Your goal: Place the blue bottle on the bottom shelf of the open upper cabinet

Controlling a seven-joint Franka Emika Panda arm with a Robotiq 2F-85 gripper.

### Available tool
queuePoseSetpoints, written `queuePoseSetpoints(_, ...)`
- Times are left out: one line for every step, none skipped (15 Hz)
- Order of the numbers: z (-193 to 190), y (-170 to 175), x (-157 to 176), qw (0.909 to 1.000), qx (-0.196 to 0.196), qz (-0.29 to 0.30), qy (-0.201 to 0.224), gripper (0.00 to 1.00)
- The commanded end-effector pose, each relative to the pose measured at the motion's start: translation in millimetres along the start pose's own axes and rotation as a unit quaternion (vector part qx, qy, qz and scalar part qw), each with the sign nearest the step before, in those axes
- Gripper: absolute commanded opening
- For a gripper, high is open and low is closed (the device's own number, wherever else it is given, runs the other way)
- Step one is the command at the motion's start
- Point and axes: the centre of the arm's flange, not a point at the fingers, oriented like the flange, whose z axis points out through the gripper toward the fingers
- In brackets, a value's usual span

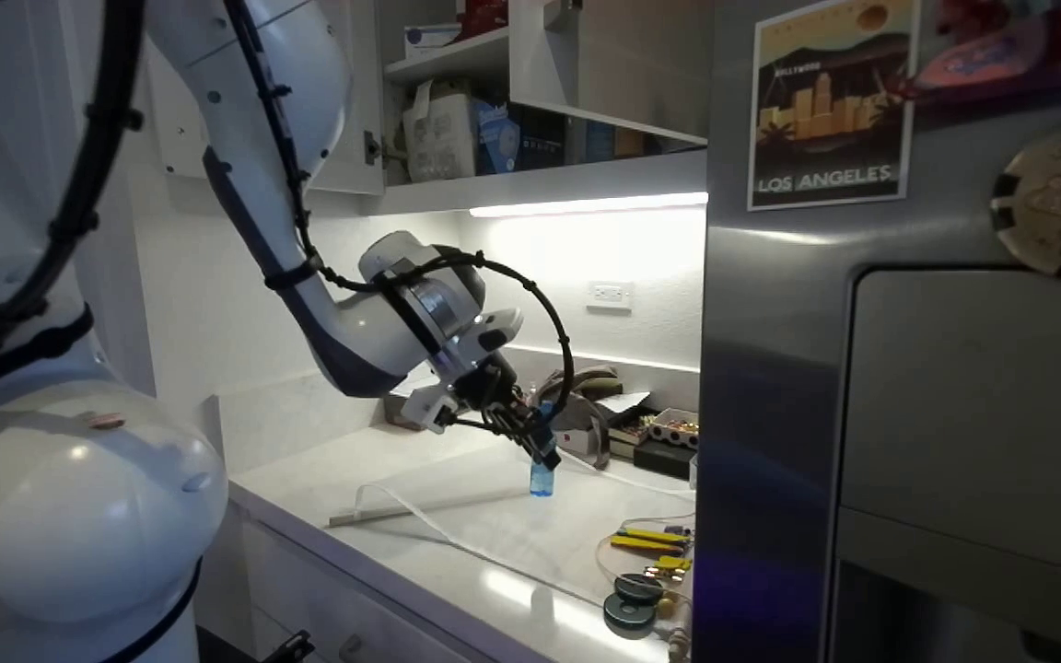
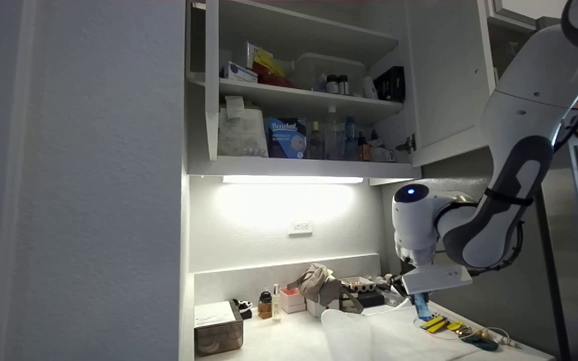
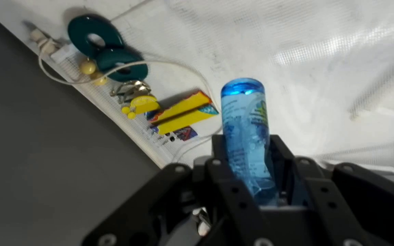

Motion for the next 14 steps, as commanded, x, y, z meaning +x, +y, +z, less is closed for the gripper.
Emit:
queuePoseSetpoints(-61, -9, 32, 0.9993, 0.023, 0.003, 0.031, 0.09)
queuePoseSetpoints(-74, -12, 38, 0.9986, 0.033, 0.006, 0.042, 0.09)
queuePoseSetpoints(-87, -14, 45, 0.9976, 0.043, 0.011, 0.053, 0.09)
queuePoseSetpoints(-101, -16, 50, 0.9966, 0.051, 0.015, 0.063, 0.09)
queuePoseSetpoints(-115, -16, 55, 0.9953, 0.06, 0.02, 0.073, 0.09)
queuePoseSetpoints(-128, -15, 61, 0.994, 0.067, 0.021, 0.084, 0.09)
queuePoseSetpoints(-140, -15, 66, 0.9928, 0.074, 0.024, 0.091, 0.09)
queuePoseSetpoints(-154, -15, 71, 0.9921, 0.079, 0.021, 0.095, 0.09)
queuePoseSetpoints(-167, -14, 78, 0.9917, 0.083, 0.015, 0.097, 0.09)
queuePoseSetpoints(-179, -12, 85, 0.9914, 0.084, 0.008, 0.1, 0.09)
queuePoseSetpoints(-189, -10, 92, 0.9911, 0.087, 0.003, 0.101, 0.09)
queuePoseSetpoints(-200, -9, 102, 0.9906, 0.088, 0.004, 0.104, 0.09)
queuePoseSetpoints(-209, -8, 108, 0.9897, 0.092, 0.003, 0.11, 0.09)
queuePoseSetpoints(-218, -8, 117, 0.9887, 0.095, 0.006, 0.115, 0.09)
